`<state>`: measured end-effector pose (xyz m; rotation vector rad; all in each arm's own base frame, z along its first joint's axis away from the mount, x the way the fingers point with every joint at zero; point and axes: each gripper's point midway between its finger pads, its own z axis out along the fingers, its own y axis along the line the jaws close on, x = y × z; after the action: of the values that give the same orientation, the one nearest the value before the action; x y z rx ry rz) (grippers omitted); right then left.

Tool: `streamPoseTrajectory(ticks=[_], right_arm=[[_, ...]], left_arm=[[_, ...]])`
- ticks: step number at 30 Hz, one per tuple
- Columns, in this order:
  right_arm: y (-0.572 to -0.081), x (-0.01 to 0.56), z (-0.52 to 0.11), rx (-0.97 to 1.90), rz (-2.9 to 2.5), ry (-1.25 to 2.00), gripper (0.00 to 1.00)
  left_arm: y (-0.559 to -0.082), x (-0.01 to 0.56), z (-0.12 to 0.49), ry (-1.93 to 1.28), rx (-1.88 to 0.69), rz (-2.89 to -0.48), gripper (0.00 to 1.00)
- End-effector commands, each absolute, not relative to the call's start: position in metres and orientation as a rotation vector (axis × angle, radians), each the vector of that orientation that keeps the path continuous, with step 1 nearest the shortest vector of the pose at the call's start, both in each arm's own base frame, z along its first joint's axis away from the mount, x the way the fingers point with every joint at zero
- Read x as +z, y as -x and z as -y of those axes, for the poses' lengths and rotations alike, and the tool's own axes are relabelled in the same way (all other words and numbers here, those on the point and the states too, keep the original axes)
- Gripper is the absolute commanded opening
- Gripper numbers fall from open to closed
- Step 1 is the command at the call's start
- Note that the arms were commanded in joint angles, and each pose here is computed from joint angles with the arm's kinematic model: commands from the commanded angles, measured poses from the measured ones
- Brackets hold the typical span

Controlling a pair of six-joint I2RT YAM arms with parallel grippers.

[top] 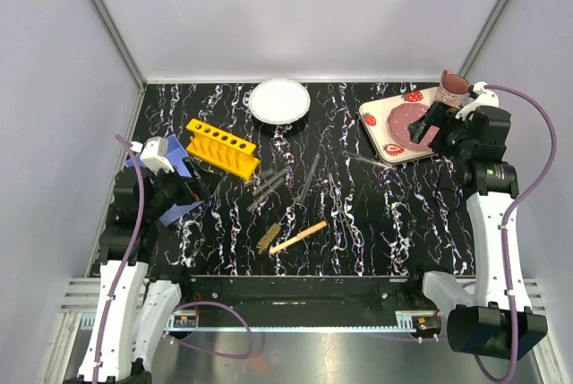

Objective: Organize the chemistry lab equipment

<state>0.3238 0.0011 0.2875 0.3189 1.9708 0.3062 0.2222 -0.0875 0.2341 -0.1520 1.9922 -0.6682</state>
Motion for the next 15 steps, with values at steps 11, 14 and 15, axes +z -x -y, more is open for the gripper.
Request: streamPoseTrajectory(ticks=[11,14,15], right_arm=[[-0.311,0.304,-0.068,0.636,-1.922,0.189,1.0],[-0.287,0.303,-0.1,0.822,-1.863,0.456,1.0],[-0.282,0.304,-0.104,0.86,-1.857,0.481,1.0]], left_arm=[[-0.22,0.254,0.128,0.041,-0.877,-2.002,0.99],[-0.219,0.248,0.142,0.012,-0.879,-2.04,0.99],[-0.221,0.245,0.143,0.016,-0.857,-2.052,0.99]])
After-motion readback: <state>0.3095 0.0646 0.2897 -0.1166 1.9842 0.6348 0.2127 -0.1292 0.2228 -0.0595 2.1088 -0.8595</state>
